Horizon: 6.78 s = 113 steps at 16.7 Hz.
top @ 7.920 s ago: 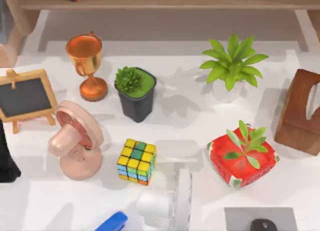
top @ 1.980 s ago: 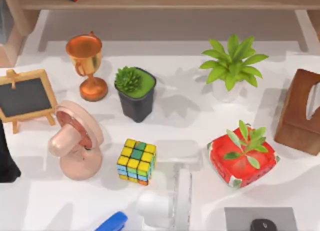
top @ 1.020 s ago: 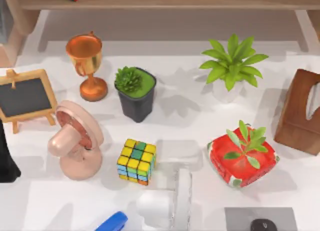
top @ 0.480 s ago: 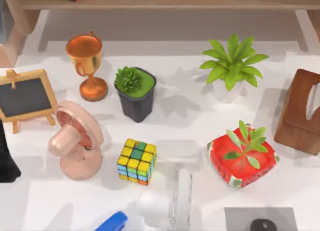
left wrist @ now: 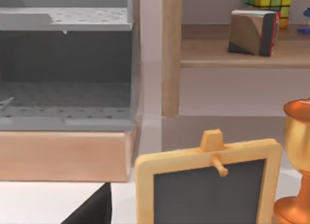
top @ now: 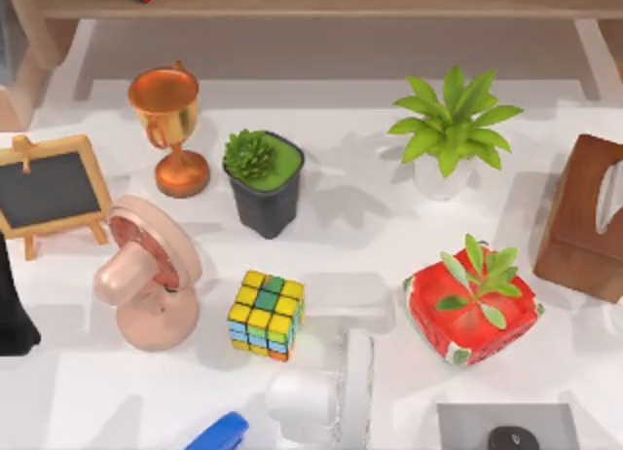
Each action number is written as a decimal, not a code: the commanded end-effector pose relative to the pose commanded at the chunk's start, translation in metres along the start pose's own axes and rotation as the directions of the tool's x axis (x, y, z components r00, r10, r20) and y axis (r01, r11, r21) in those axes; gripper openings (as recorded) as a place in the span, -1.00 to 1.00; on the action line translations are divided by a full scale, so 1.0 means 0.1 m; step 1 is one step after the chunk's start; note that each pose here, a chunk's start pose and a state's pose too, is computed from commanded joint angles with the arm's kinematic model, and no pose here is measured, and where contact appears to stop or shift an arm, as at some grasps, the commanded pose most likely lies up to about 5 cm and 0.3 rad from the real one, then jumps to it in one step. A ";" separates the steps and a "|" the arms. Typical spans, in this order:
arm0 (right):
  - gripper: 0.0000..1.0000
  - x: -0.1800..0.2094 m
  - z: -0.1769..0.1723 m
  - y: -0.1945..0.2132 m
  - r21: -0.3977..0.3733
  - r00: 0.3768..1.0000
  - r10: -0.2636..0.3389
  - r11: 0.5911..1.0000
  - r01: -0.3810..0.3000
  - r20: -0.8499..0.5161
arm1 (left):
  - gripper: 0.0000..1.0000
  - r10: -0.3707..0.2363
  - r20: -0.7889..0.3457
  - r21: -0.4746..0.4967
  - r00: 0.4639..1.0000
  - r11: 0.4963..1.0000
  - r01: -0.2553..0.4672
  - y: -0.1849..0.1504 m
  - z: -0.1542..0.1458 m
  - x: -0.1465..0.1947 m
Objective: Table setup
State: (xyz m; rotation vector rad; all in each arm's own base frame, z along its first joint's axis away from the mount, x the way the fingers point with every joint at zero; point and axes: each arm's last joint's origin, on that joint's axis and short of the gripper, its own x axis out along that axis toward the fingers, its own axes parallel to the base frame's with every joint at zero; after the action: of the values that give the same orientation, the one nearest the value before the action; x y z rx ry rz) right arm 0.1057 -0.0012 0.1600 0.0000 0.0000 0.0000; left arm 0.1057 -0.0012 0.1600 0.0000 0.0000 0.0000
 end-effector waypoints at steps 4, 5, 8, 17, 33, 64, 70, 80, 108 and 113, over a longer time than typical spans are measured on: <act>1.00 0.00 0.00 0.00 0.000 1.000 0.000 1.000 0.000 0.000 | 1.00 0.000 -0.001 0.000 1.000 1.000 0.000 -0.01 0.08 0.00; 1.00 0.00 0.00 0.00 0.000 1.000 0.000 1.000 0.000 0.000 | 1.00 0.000 -0.001 0.000 1.000 1.000 0.000 -0.01 0.16 0.00; 1.00 0.00 0.00 0.00 0.000 1.000 0.000 1.000 0.000 0.000 | 1.00 -0.001 -0.005 -0.001 1.000 1.000 0.001 -0.05 0.55 0.04; 1.00 0.00 0.00 0.00 0.000 1.000 0.000 1.000 0.000 0.000 | 1.00 -0.012 0.004 -0.010 1.000 1.000 0.012 -0.51 2.42 1.08; 1.00 0.00 0.00 0.00 0.000 1.000 0.000 1.000 0.000 0.000 | 1.00 -0.017 0.012 -0.013 1.000 1.000 0.017 -2.48 2.74 3.01; 1.00 0.00 0.00 0.00 0.000 1.000 0.000 1.000 0.000 0.000 | -0.81 -0.017 0.011 -0.013 1.000 1.000 0.017 -2.52 2.73 3.23; 1.00 0.00 0.00 0.00 0.000 1.000 0.000 1.000 0.000 0.000 | -1.00 -0.017 0.011 -0.013 1.000 1.000 0.017 -2.52 2.73 3.23; 1.00 0.00 0.00 0.00 0.000 1.000 0.000 1.000 0.000 0.000 | -1.00 -0.020 0.012 -0.013 1.000 1.000 0.020 -2.53 2.84 2.95; 1.00 0.00 0.00 0.00 0.000 1.000 0.000 1.000 0.000 0.000 | -1.00 0.592 -0.201 0.867 0.781 0.479 -0.140 2.47 1.08 2.59; 1.00 0.00 0.00 0.00 0.000 1.000 0.000 1.000 0.000 0.000 | -1.00 0.473 -0.346 0.911 0.810 0.377 0.168 2.68 0.22 2.10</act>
State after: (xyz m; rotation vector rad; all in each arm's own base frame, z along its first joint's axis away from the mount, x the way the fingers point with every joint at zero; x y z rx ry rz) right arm 0.1057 -0.0012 0.1600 0.0000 0.0000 0.0000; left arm 0.3156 0.2664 0.1815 1.1888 0.6314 0.2120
